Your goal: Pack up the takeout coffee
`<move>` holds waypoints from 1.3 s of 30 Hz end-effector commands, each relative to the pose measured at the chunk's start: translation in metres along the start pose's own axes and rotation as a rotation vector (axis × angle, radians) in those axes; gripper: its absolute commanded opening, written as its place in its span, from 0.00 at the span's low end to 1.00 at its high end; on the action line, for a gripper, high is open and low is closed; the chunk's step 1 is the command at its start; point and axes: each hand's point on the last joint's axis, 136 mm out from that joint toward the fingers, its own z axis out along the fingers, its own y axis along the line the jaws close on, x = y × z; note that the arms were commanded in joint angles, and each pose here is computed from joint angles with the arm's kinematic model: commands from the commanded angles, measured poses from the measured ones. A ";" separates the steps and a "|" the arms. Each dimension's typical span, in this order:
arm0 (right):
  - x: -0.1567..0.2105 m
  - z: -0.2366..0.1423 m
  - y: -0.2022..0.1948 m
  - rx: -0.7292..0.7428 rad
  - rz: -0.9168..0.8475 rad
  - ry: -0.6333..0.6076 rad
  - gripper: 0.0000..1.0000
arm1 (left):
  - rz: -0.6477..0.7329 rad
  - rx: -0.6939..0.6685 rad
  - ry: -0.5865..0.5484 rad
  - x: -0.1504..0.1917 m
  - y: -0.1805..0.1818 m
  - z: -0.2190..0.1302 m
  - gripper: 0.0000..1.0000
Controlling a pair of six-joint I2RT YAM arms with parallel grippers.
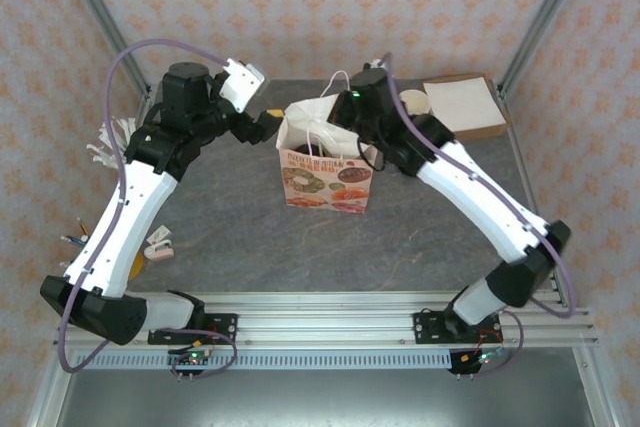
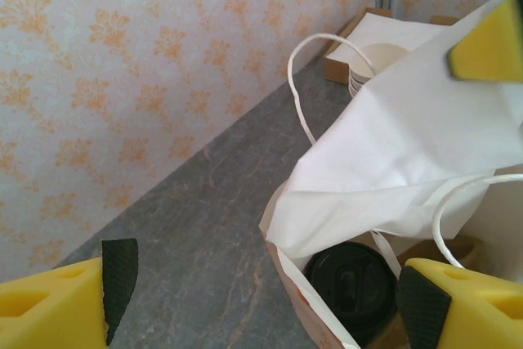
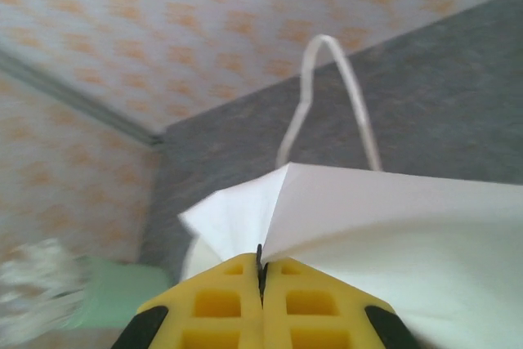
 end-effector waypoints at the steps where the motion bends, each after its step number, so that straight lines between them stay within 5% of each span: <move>1: 0.004 0.005 -0.020 0.241 -0.089 -0.061 0.00 | -0.045 -0.047 -0.021 -0.001 0.008 -0.009 0.88; 7: 0.053 0.035 -0.042 0.351 -0.116 0.110 0.00 | -0.068 -0.064 -0.017 0.010 0.006 -0.011 0.88; 14: 0.097 0.053 -0.057 0.300 0.011 0.340 0.00 | -0.085 -0.046 -0.017 0.016 0.004 -0.007 0.89; 21: 0.091 0.070 -0.071 0.367 -0.020 0.401 0.09 | -0.134 -0.047 -0.027 0.018 0.008 0.000 0.90; 24: 0.064 0.055 -0.051 0.310 -0.048 0.350 0.34 | -0.211 -0.139 -0.049 0.018 0.029 -0.007 0.96; 30: -0.011 -0.002 -0.022 0.157 -0.094 0.123 0.57 | -0.407 -0.466 -0.037 0.053 0.090 -0.041 1.00; 32: -0.030 -0.020 -0.031 0.173 -0.136 0.046 0.73 | -0.465 -0.546 0.008 0.080 0.103 -0.047 1.00; 35: -0.059 -0.048 -0.081 0.339 -0.176 -0.159 1.00 | -0.484 -0.615 0.114 0.132 0.110 -0.044 1.00; 39: -0.068 -0.070 -0.190 0.584 -0.096 -0.348 1.00 | -0.463 -0.602 0.243 0.200 0.110 -0.030 1.00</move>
